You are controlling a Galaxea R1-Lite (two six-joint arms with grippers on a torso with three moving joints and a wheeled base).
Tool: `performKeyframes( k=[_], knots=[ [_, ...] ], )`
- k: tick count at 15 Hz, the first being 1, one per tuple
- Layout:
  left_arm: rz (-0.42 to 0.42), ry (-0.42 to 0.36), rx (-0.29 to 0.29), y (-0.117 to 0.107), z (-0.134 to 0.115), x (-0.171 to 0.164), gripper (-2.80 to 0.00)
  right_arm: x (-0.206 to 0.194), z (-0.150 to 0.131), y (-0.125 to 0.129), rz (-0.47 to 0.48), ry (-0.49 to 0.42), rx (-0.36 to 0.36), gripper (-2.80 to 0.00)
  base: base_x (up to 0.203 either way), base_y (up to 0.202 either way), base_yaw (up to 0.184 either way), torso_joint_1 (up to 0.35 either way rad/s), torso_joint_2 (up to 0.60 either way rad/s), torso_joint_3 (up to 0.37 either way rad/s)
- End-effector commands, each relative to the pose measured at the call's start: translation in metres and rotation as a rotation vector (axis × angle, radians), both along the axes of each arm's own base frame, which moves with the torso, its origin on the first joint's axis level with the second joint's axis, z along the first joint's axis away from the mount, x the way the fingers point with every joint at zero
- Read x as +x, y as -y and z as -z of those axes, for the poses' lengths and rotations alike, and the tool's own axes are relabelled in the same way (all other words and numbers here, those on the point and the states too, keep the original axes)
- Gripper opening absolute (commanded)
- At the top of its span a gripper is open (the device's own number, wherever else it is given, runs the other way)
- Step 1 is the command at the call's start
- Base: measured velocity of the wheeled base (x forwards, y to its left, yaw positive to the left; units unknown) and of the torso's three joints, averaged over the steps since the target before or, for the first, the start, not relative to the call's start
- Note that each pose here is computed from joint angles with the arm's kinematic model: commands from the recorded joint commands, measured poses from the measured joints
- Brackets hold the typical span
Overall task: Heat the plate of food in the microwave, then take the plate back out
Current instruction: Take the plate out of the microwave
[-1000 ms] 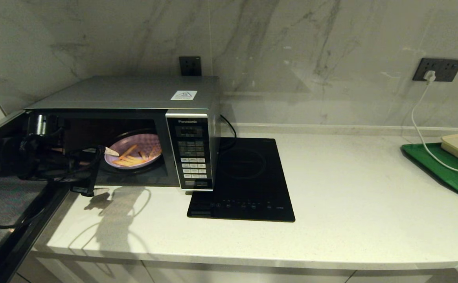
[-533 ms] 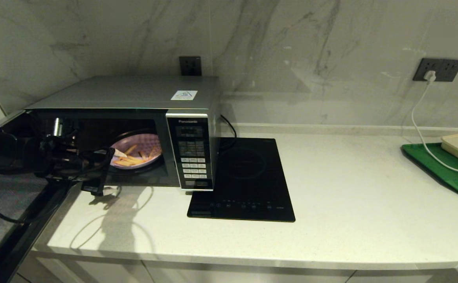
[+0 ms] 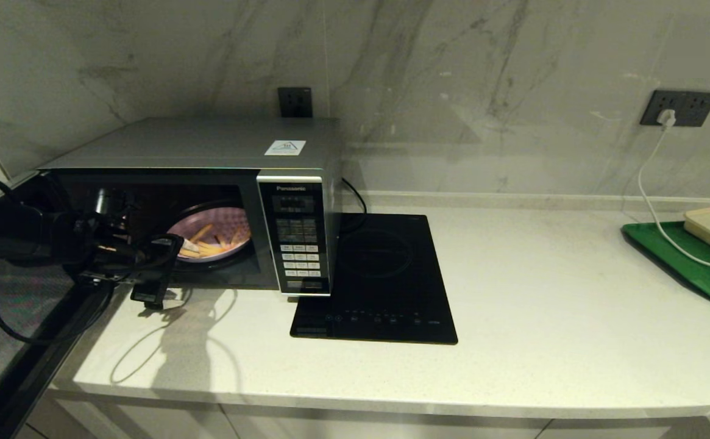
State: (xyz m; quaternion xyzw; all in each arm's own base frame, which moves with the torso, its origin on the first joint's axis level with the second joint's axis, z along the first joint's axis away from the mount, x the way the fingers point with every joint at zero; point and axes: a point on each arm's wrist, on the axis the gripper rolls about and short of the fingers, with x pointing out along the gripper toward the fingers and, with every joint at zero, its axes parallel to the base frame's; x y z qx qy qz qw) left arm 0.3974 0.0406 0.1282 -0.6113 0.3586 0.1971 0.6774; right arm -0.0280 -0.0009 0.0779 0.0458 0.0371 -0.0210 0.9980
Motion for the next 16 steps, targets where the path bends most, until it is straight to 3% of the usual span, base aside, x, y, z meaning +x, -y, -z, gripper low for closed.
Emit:
performKeyframes(
  k=[1,8,9,16],
  knots=[
    [0.004,-0.015,-0.007,0.003,0.006,0.004,0.00,0.000,0.000,0.000,0.000,-0.002,0.000,-2.80,0.000,0.000,0.000,0.000,0.00,0.000],
    [0.006,-0.036,-0.004,0.006,0.010,0.007,0.00,0.000,0.000,0.000,0.000,-0.002,0.000,-2.80,0.000,0.000,0.000,0.000,0.00,0.000],
    [0.005,-0.037,-0.003,0.006,0.010,0.007,-2.80,0.000,0.000,0.000,0.000,-0.002,0.000,-2.80,0.000,0.000,0.000,0.000,0.00,0.000],
    [0.012,-0.006,0.000,0.009,-0.008,-0.001,-2.80,0.000,0.000,0.000,0.000,-0.002,0.000,-2.80,0.000,0.000,0.000,0.000,0.00,0.000]
  ],
)
